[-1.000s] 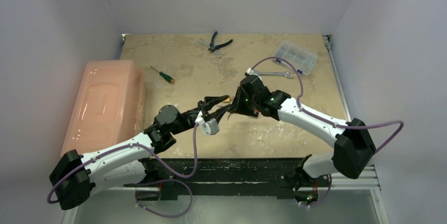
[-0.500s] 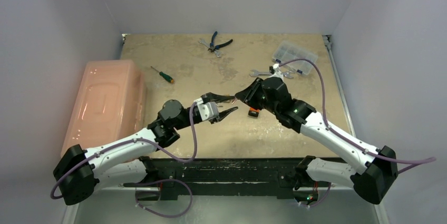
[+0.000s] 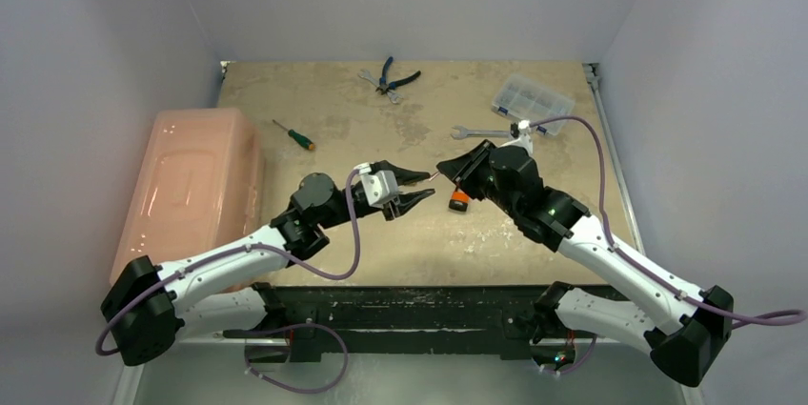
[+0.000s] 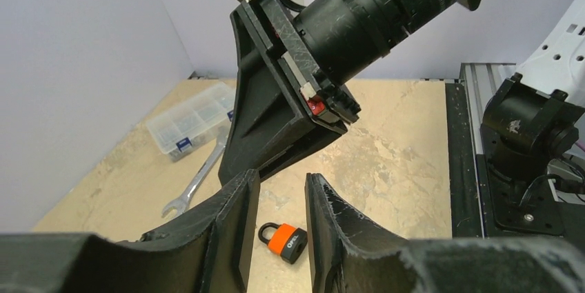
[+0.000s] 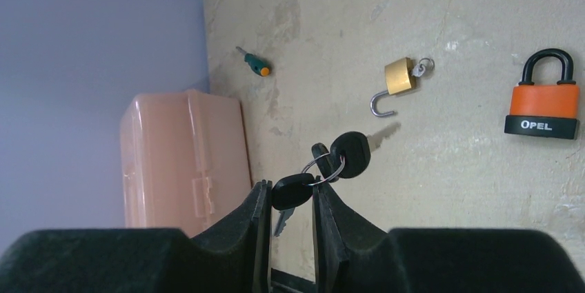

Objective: Unlock with the key

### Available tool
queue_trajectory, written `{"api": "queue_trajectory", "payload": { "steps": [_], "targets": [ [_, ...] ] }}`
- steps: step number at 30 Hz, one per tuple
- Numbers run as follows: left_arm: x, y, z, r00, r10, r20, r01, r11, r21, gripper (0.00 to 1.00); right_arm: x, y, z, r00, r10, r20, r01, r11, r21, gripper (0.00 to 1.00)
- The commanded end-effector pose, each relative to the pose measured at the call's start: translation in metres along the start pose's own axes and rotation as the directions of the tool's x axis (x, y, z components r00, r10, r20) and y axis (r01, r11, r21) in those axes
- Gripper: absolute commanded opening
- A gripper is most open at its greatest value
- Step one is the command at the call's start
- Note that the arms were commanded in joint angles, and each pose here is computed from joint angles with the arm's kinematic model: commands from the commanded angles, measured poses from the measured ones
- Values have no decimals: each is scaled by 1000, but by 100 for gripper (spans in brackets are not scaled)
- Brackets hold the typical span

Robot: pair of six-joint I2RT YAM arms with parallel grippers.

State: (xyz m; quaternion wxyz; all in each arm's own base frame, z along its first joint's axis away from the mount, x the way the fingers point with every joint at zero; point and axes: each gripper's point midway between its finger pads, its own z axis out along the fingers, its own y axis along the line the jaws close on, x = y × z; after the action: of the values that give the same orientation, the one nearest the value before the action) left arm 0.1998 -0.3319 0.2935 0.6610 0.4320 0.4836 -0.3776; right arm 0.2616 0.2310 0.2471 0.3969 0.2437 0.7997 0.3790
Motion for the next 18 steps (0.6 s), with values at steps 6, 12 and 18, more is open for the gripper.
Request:
{"api": "queue_trajectory", "payload": {
  "steps": [6,12,18],
  "targets": [
    [-4,10,10,1000,-29,-1,29,999,-30,32,-10,5,-9,997,73,30,-73,997,0,0],
    [10,18,13,998,-34,-44,31,997,-73,31,-8,12,-13,996,89,9,-89,996,-30,0],
    [23,24,14,996,-30,-78,21,994,-106,48,-12,9,-17,996,82,29,-81,996,-25,0]
  ]
}}
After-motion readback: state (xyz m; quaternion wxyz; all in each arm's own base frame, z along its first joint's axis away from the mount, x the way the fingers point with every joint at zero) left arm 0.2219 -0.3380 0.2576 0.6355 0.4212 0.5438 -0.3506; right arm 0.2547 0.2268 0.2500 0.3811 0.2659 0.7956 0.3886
